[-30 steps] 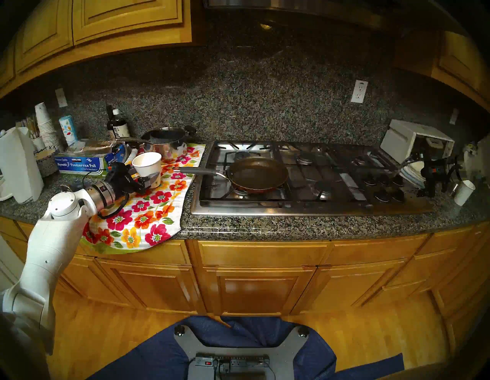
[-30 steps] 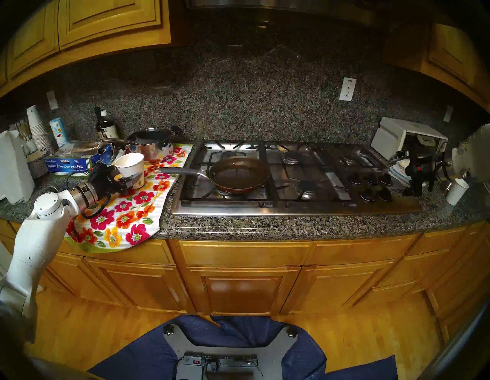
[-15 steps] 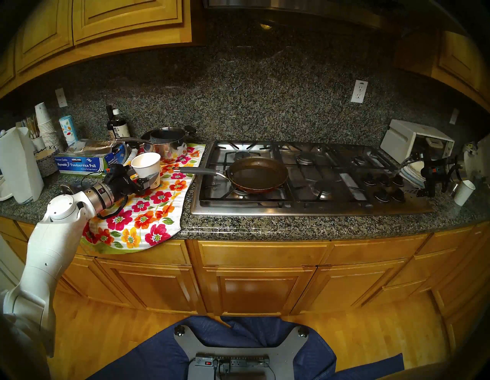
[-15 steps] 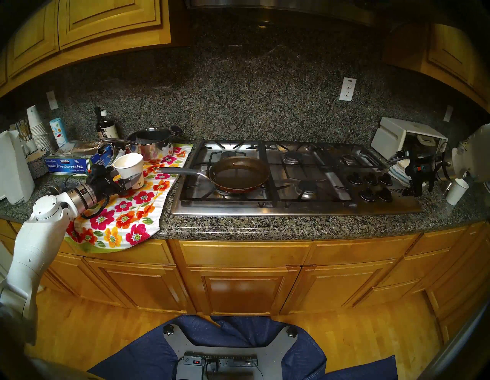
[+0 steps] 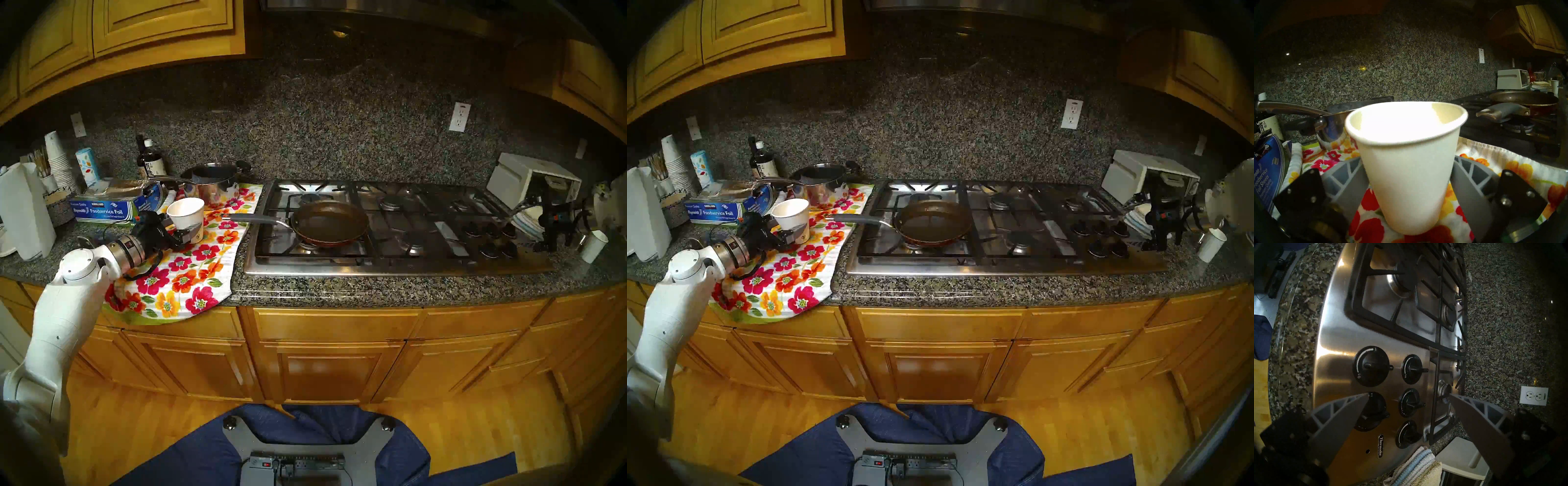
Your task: Pick up the water cup, pour water into the pot, turn on the stove
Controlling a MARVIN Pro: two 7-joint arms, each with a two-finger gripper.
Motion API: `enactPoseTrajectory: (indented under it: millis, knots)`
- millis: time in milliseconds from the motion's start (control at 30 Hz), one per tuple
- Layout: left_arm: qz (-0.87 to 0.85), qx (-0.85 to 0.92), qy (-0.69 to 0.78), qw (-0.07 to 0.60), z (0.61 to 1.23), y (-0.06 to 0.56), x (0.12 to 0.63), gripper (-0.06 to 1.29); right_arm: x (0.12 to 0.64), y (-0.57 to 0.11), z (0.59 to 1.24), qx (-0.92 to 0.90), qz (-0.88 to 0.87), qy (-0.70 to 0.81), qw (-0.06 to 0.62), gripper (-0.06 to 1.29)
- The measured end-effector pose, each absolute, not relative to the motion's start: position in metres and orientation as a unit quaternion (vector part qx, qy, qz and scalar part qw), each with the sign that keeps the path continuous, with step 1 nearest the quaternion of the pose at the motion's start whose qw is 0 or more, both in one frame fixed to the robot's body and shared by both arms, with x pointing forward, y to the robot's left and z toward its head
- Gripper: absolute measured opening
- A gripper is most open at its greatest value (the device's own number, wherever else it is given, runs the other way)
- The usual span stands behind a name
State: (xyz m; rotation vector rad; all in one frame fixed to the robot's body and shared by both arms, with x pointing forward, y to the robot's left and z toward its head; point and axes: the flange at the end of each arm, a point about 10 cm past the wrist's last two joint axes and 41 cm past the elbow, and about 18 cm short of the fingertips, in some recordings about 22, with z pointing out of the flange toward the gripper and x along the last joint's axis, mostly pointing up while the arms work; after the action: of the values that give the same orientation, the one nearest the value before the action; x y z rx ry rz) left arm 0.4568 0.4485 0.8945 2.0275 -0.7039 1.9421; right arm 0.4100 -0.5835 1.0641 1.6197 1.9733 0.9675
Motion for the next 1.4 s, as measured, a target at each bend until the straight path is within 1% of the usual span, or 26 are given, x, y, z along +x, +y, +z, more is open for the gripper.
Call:
enactPoseTrajectory:
  millis: [133, 267, 300, 333, 367, 400, 767, 1400]
  knots:
    - [0.664, 0.697, -0.240, 0.123, 0.894, 0.449, 0.456, 0.90, 0.410, -0.584, 1.064, 0.581, 0.347, 0.708, 0.204, 1.23]
    - [0.663, 0.698, -0.240, 0.123, 0.893, 0.450, 0.456, 0.96, 0.410, -0.584, 1.064, 0.581, 0.347, 0.708, 0.204, 1.23]
    - [0.663, 0.698, -0.240, 0.124, 0.893, 0.450, 0.455, 1.00, 0.410, -0.584, 1.064, 0.581, 0.347, 0.708, 0.204, 1.23]
    - [0.663, 0.698, -0.240, 0.125, 0.893, 0.450, 0.454, 1.15, 0.410, -0.584, 1.064, 0.581, 0.347, 0.708, 0.204, 1.23]
    - [0.663, 0.698, -0.240, 0.125, 0.893, 0.450, 0.454, 1.20, 0.410, -0.584, 1.064, 0.581, 0.347, 0.708, 0.204, 1.23]
    - [0.662, 0.699, -0.240, 0.125, 0.892, 0.450, 0.454, 1.21, 0.410, -0.584, 1.064, 0.581, 0.347, 0.708, 0.204, 1.23]
    - [0.660, 0.700, -0.244, 0.123, 0.890, 0.449, 0.447, 1.21, 0.410, -0.584, 1.064, 0.581, 0.347, 0.708, 0.204, 1.23]
    - [0.647, 0.716, -0.247, 0.090, 0.875, 0.468, 0.426, 1.21, 0.410, -0.584, 1.064, 0.581, 0.347, 0.708, 0.204, 1.23]
